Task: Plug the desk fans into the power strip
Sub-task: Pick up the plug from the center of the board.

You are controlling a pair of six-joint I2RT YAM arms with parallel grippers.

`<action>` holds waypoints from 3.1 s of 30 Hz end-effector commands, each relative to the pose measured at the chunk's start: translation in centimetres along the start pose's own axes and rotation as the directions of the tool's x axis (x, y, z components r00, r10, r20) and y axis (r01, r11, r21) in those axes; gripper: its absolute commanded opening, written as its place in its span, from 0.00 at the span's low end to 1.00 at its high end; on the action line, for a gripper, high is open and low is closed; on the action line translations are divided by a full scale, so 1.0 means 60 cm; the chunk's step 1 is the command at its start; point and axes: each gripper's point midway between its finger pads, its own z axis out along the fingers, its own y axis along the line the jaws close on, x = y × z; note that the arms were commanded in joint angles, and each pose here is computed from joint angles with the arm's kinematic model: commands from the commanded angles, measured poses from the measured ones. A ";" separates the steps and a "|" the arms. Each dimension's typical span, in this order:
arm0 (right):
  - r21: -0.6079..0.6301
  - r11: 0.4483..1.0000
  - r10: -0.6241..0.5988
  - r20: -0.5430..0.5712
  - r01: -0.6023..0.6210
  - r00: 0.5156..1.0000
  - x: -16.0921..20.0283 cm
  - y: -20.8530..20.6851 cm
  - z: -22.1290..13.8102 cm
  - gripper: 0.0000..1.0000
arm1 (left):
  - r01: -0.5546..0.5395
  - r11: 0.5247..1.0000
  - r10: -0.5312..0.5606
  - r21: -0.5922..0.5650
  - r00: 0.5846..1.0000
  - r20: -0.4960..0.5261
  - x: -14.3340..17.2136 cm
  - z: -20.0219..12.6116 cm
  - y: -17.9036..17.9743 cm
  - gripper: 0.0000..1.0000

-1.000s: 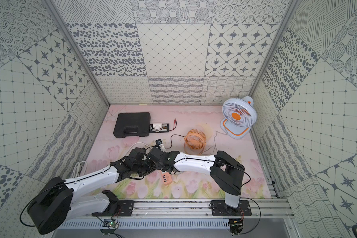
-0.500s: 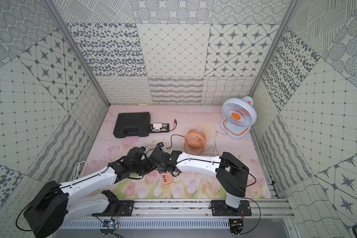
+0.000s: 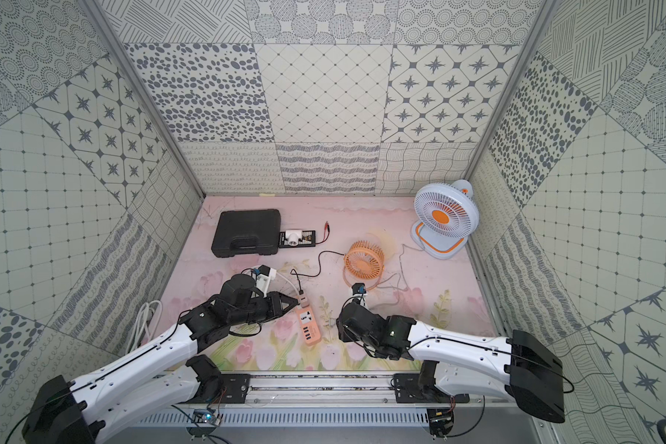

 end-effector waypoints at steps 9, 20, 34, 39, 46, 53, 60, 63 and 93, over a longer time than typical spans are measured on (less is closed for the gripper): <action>-0.217 0.925 0.325 0.027 -0.312 0.945 -0.026 0.010 0.030 0.54 | -0.380 0.895 0.402 0.234 0.914 -0.055 0.066 0.008 -0.159 0.34; -0.222 0.908 0.365 -0.004 -0.356 0.931 -0.034 0.001 0.060 0.42 | -0.406 0.914 0.405 0.021 0.906 -0.125 0.070 0.054 -0.112 0.38; -0.205 0.923 0.334 0.010 -0.325 0.942 -0.036 -0.011 0.055 0.00 | -0.431 0.900 0.436 0.068 0.890 -0.131 0.082 0.053 -0.118 0.33; -0.203 0.963 0.191 0.042 -0.179 0.981 -0.052 -0.002 0.010 0.00 | -0.482 0.864 0.499 0.145 0.859 -0.119 0.100 0.048 -0.140 0.41; -0.264 0.963 0.062 0.039 -0.049 0.997 -0.065 0.025 -0.078 0.00 | -0.601 0.787 0.614 0.141 0.786 -0.077 0.120 0.054 -0.157 0.62; -0.371 0.928 0.040 0.026 -0.028 0.999 -0.074 0.065 -0.129 0.00 | -0.661 0.740 0.670 0.123 0.741 -0.048 0.133 0.072 -0.156 0.92; -0.466 0.884 0.015 -0.018 -0.022 1.000 -0.084 0.117 -0.163 0.00 | -0.700 0.710 0.704 0.073 0.709 -0.050 0.136 0.078 -0.141 0.81; -0.493 0.870 0.008 -0.045 -0.029 0.999 -0.085 0.133 -0.171 0.00 | -0.725 0.686 0.727 0.060 0.686 -0.038 0.140 0.078 -0.141 0.79; -0.511 0.858 -0.004 -0.109 -0.052 0.994 -0.081 0.167 -0.159 0.00 | -0.746 0.665 0.741 0.026 0.664 0.098 0.125 0.055 -0.145 0.52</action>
